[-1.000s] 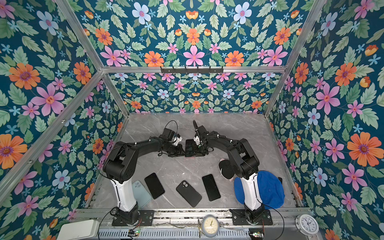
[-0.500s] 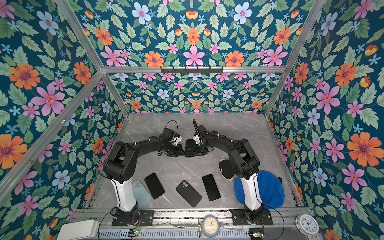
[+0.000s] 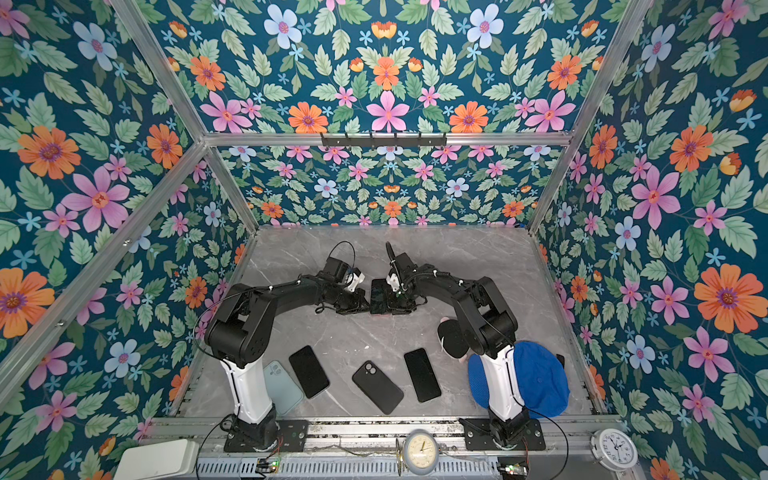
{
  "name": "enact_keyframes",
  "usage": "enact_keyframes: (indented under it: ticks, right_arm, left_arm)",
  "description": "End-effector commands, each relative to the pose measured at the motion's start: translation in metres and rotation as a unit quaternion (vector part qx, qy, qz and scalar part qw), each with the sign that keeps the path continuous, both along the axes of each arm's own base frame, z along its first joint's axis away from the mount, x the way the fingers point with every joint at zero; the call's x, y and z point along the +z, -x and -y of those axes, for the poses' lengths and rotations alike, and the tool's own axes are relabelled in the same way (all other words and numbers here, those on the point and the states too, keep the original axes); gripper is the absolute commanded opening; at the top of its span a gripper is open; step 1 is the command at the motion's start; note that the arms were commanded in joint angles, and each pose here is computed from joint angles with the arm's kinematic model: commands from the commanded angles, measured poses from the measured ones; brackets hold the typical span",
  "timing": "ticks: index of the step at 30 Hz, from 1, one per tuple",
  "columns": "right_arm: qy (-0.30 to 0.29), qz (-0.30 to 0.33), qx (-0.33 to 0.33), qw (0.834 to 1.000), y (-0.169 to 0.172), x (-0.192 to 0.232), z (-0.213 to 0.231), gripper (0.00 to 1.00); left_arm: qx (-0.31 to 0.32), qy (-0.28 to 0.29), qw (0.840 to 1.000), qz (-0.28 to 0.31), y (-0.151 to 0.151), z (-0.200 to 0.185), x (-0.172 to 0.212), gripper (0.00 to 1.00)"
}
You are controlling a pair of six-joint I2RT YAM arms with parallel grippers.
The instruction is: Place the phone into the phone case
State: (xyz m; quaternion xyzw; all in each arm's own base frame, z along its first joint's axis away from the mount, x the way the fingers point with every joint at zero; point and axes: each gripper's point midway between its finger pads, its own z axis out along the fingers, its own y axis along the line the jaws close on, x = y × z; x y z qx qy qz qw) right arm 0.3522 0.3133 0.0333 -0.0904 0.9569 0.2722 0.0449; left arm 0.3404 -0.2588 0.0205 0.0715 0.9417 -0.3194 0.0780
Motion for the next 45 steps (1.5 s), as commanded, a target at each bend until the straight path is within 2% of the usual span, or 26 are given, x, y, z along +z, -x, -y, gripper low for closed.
enact_keyframes:
  ticks: [1,26,29,33,36,41,45]
  right_arm:
    - [-0.005,-0.004,0.001,1.0,0.001,-0.002,-0.004,0.44]
    - [-0.007,0.009,0.004,1.0,-0.003,0.005,-0.013,0.43]
    - [-0.001,0.012,0.003,1.0,-0.004,0.006,-0.011,0.44]
    - [0.007,0.02,0.003,1.0,-0.006,0.009,-0.009,0.43]
    - [0.009,0.021,0.002,1.0,-0.007,0.009,-0.008,0.43]
    - [0.013,0.025,0.0,1.0,-0.008,0.013,-0.006,0.43]
    - [0.015,0.031,-0.005,0.999,-0.01,0.016,-0.003,0.42]
  left_arm:
    - [0.013,-0.082,0.995,-0.052,0.024,-0.028,-0.034,0.04]
    - [0.019,-0.082,0.995,-0.049,0.022,-0.028,-0.038,0.03]
    - [0.019,-0.085,0.995,-0.042,0.02,-0.029,-0.031,0.08]
    - [0.019,-0.089,0.996,-0.027,0.014,-0.029,-0.017,0.22]
    - [0.018,-0.09,0.995,-0.025,0.013,-0.029,-0.013,0.29]
    - [0.019,-0.078,0.997,-0.022,0.011,-0.025,-0.008,0.34]
    - [0.021,-0.066,0.997,-0.022,0.01,-0.022,-0.008,0.34]
